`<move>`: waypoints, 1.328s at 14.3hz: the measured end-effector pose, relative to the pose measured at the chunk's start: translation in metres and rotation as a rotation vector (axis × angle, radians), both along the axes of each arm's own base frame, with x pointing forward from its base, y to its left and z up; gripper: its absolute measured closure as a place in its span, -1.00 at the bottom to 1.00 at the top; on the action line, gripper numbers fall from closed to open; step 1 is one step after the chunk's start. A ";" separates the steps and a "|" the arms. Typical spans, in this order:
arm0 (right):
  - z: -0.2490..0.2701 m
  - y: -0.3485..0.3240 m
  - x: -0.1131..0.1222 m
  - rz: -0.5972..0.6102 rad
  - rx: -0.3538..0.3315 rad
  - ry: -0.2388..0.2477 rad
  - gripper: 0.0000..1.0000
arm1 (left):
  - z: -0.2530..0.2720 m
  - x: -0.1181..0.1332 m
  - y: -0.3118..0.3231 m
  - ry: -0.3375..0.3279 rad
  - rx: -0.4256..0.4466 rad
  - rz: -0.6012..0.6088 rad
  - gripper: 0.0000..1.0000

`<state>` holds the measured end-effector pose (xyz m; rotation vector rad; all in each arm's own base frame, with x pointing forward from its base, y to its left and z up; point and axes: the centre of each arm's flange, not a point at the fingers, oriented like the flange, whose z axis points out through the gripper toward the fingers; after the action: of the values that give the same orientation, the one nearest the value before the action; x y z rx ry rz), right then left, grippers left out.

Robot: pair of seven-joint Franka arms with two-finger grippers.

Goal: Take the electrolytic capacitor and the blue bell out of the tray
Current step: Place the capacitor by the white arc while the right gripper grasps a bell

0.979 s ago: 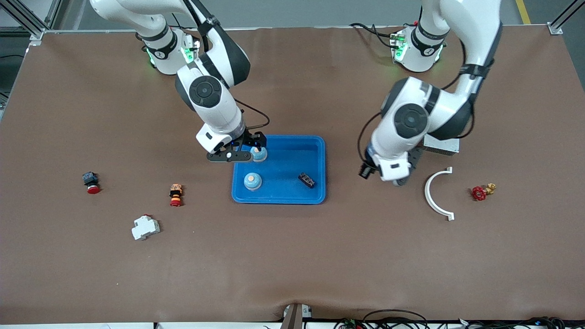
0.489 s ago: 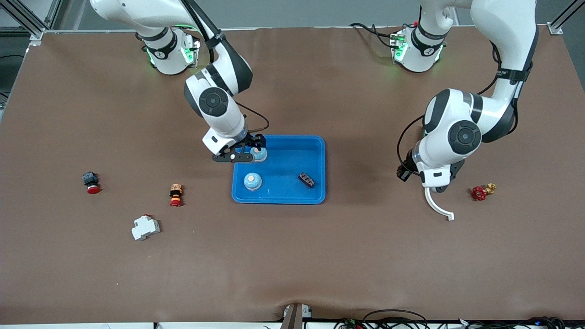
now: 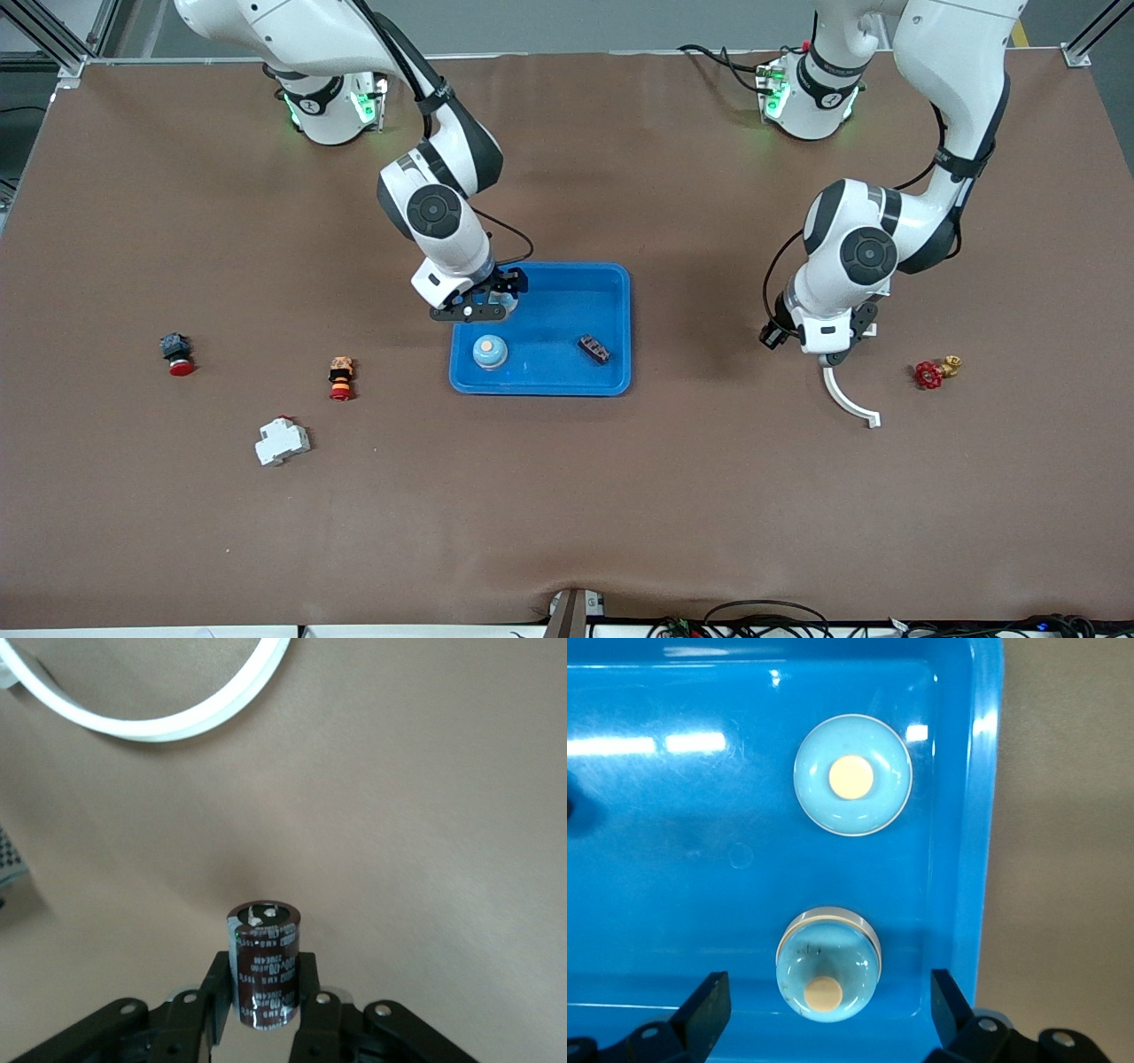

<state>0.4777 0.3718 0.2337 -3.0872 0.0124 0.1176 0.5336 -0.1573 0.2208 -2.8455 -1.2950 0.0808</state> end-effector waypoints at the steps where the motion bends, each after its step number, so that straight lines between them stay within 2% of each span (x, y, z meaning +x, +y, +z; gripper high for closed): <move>1: -0.003 0.001 0.000 0.002 -0.002 0.003 -1.00 | -0.007 -0.001 0.005 0.000 0.002 0.002 0.32; 4: -0.010 0.007 -0.005 0.014 -0.008 0.012 -1.00 | -0.019 -0.001 0.009 -0.002 0.006 -0.003 0.32; 8: -0.022 0.008 -0.008 0.018 -0.017 0.027 -1.00 | -0.037 0.005 0.021 -0.038 0.008 -0.015 0.32; 14: -0.039 0.012 -0.004 0.017 -0.016 0.028 -1.00 | -0.036 0.011 0.031 -0.061 0.019 -0.028 0.31; 16: -0.045 0.013 -0.004 0.018 -0.017 0.030 -1.00 | -0.037 0.013 0.033 -0.067 0.018 -0.023 0.23; 19: -0.052 0.015 -0.008 0.025 -0.023 0.038 -1.00 | -0.029 0.021 0.030 -0.090 0.012 -0.014 -0.25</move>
<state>0.4697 0.3872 0.1819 -3.1078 -0.0238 0.1785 0.5545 -0.1270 0.1922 -2.8790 -1.2862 -0.0562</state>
